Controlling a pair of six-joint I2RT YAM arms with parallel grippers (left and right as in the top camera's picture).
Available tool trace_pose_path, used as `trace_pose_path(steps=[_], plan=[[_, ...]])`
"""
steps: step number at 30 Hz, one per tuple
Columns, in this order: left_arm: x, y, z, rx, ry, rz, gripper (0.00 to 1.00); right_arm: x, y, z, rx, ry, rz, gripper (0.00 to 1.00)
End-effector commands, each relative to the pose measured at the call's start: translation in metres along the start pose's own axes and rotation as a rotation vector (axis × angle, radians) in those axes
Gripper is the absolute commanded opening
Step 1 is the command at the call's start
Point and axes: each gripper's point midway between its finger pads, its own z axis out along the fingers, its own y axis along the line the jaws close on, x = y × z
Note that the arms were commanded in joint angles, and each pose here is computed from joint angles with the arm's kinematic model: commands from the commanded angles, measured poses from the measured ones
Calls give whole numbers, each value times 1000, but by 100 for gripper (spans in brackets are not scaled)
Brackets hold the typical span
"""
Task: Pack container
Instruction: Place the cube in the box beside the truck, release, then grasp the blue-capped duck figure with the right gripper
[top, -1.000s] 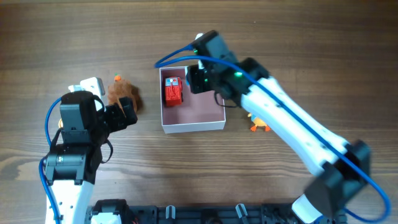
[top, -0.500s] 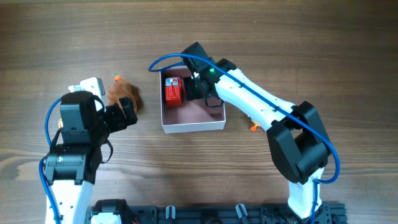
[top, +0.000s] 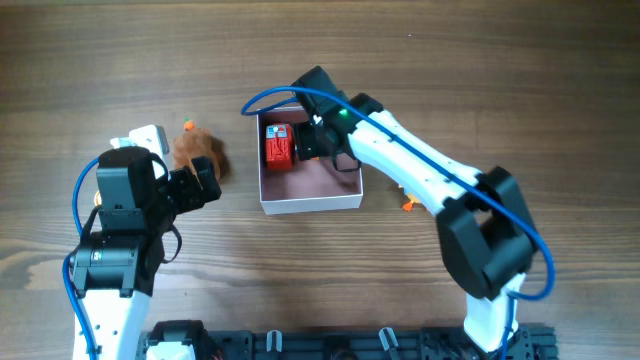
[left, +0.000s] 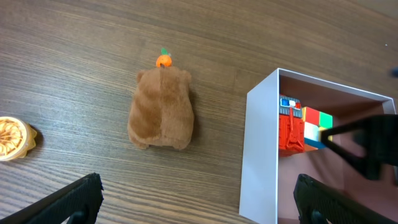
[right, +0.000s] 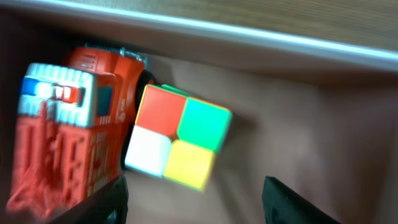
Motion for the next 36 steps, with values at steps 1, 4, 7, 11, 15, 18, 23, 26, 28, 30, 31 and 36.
trace_pose_path(steps=[1,4,7,11,15,18,23,26,28,30,31,36], plan=[[-7,-2,-3,2,-15,-5,100,-44,-28,-96,65,-204,37,62],[-7,-3,-3,3,-15,-5,100,-51,-93,-178,104,-306,261,95],[-7,-2,-3,2,-15,-5,100,-14,-185,-216,195,-244,469,100],[-7,-3,-3,3,-15,-5,100,53,-227,-161,230,41,508,100],[-7,-3,-3,3,-15,-5,100,93,-201,-82,168,210,421,100],[-7,-3,-3,3,-15,-5,100,104,-187,-42,162,296,350,100],[-6,-2,-3,2,-15,-5,100,130,-186,12,192,432,394,100],[-7,-3,-3,3,-15,-5,100,142,-188,26,202,482,397,100],[-7,-2,-3,2,-15,-5,100,142,-188,26,200,481,392,99],[-7,-2,-3,2,-15,-5,100,142,-188,26,200,483,392,95],[-7,-2,-3,2,-15,-5,100,142,-188,26,200,484,392,91],[-7,-2,-3,2,-15,-5,100,144,-188,25,201,490,390,55]])
